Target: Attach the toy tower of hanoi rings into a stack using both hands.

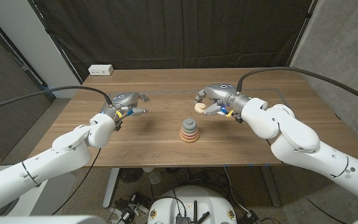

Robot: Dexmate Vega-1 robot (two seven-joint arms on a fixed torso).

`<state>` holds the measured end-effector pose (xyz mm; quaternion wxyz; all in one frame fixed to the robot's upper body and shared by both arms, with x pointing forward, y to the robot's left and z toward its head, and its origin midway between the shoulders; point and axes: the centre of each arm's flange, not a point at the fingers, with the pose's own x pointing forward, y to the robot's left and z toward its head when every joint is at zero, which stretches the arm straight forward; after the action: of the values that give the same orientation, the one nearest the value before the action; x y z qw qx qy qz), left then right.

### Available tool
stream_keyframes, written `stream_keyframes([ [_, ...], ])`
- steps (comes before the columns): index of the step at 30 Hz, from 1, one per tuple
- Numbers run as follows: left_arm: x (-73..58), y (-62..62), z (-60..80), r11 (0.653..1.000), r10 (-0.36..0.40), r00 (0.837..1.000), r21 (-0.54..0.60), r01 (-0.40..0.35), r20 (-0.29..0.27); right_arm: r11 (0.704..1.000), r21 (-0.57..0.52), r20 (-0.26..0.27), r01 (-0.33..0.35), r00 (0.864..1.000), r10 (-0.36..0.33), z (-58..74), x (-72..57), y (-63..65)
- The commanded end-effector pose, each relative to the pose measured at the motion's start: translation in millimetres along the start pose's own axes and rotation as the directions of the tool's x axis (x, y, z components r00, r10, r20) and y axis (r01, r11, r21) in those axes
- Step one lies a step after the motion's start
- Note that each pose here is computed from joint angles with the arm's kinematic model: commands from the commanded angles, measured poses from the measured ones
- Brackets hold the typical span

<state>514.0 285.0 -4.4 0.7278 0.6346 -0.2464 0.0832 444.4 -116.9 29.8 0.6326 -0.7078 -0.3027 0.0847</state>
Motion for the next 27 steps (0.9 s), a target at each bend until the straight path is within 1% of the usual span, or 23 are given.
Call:
stream_keyframes([
  [1, -0.2, -1.2, -1.6, 1.000, -0.004, 1.000, 0.000, 0.004, -0.003, 0.999, -0.003, 0.066, -0.040, 0.997, 0.041, 15.9, 18.7, -6.9],
  [10, 1.7, -1.6, -3.5, 1.000, -0.007, 1.000, 0.000, 0.007, 0.000, 0.993, -0.036, 0.085, -0.109, 0.990, 0.112, 29.5, 33.4, -7.1],
  [17, 3.5, -1.8, -5.3, 1.000, -0.006, 1.000, 0.000, 0.006, -0.001, 0.987, -0.062, 0.069, -0.147, 0.986, 0.151, 33.7, 43.3, -4.7],
  [22, 4.7, -2.1, -6.4, 1.000, -0.007, 1.000, 0.001, 0.007, -0.001, 0.984, -0.070, 0.067, -0.162, 0.984, 0.167, 36.6, 47.3, -2.9],
  [27, 5.1, -2.3, -8.1, 1.000, -0.006, 1.000, -0.002, 0.006, -0.002, 0.981, -0.072, 0.067, -0.182, 0.980, 0.186, 38.3, 50.7, 2.5],
])
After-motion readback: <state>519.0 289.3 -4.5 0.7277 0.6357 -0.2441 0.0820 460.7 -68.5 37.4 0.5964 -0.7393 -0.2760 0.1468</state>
